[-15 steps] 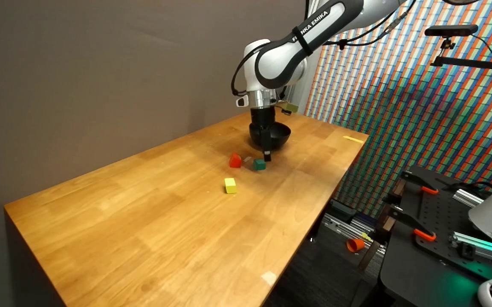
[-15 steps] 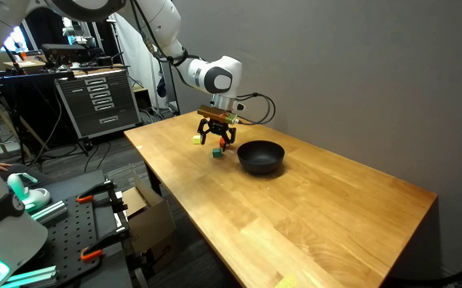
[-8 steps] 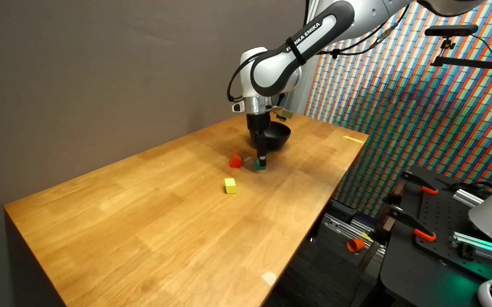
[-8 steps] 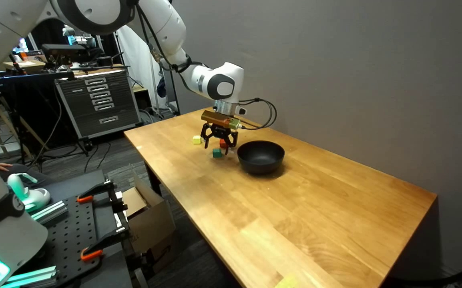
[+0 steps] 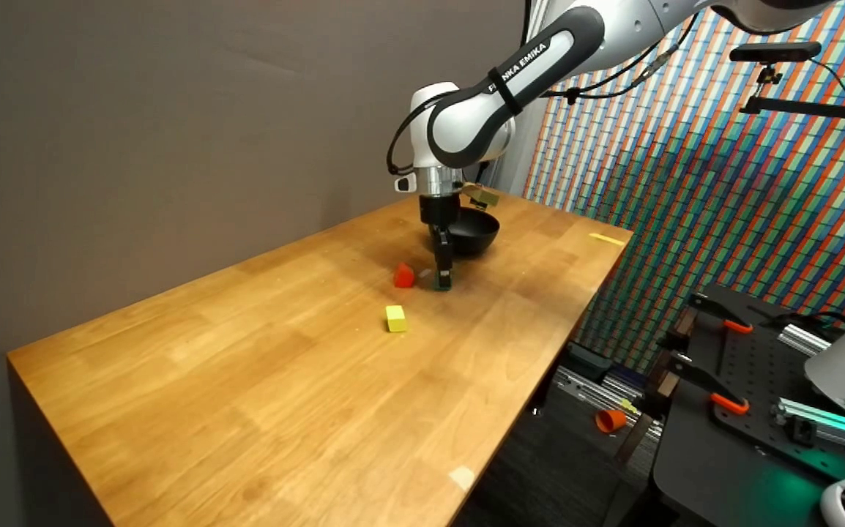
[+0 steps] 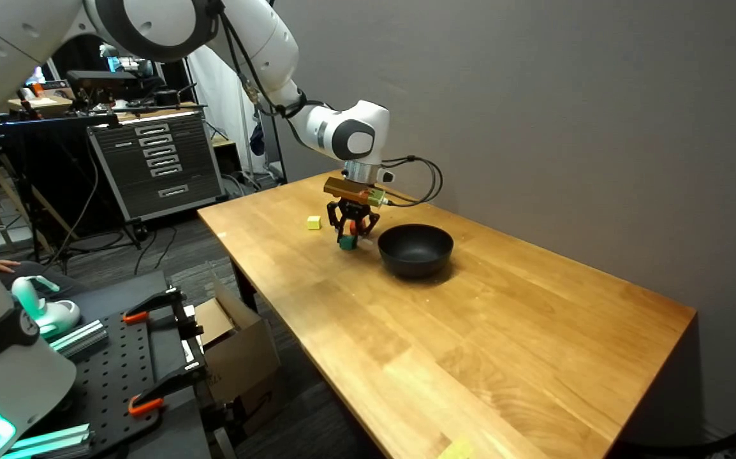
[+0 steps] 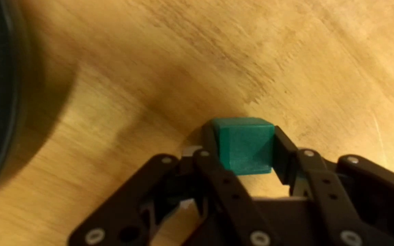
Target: Put the green cube and the orange cube in the black bowl
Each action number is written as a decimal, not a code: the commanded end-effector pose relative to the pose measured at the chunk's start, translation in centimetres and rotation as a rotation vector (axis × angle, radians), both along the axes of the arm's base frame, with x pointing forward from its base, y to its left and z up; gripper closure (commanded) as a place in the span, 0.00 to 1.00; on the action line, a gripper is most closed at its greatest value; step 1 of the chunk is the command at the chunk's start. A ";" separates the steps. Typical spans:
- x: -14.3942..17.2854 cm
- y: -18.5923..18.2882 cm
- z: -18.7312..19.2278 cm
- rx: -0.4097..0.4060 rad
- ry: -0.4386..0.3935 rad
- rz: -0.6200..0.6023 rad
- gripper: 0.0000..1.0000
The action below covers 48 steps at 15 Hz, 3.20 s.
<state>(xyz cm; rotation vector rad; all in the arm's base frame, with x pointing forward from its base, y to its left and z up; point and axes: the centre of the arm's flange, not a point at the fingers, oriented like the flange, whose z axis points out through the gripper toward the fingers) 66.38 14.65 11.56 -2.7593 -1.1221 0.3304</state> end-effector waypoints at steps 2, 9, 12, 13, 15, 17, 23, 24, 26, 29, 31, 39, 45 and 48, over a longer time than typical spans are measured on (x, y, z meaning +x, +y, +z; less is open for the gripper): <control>0.4 -0.6 3.4 -0.024 -0.073 -0.027 0.83; 1.5 -7.7 12.4 -0.308 -0.238 -0.154 0.83; 1.9 -10.3 13.0 -0.360 -0.245 -0.218 0.31; 2.0 -10.5 13.0 -0.355 -0.236 -0.228 0.26; 2.3 -9.8 12.4 -0.284 -0.187 -0.210 0.11; 2.6 -7.8 11.9 -0.162 -0.135 -0.183 0.00; 3.0 0.9 9.5 0.106 -0.046 -0.035 0.00; 2.9 2.0 8.9 0.125 -0.043 -0.016 0.00; 2.7 4.0 6.7 0.125 -0.052 0.012 0.00; 2.7 5.5 3.6 0.087 -0.084 0.027 0.00; 2.6 6.2 2.3 0.077 -0.119 0.040 0.00; 3.0 6.1 0.3 0.016 -0.234 0.079 0.10; 4.3 6.1 1.0 -0.036 -0.302 0.119 0.00; 4.7 5.9 1.3 -0.047 -0.314 0.129 0.00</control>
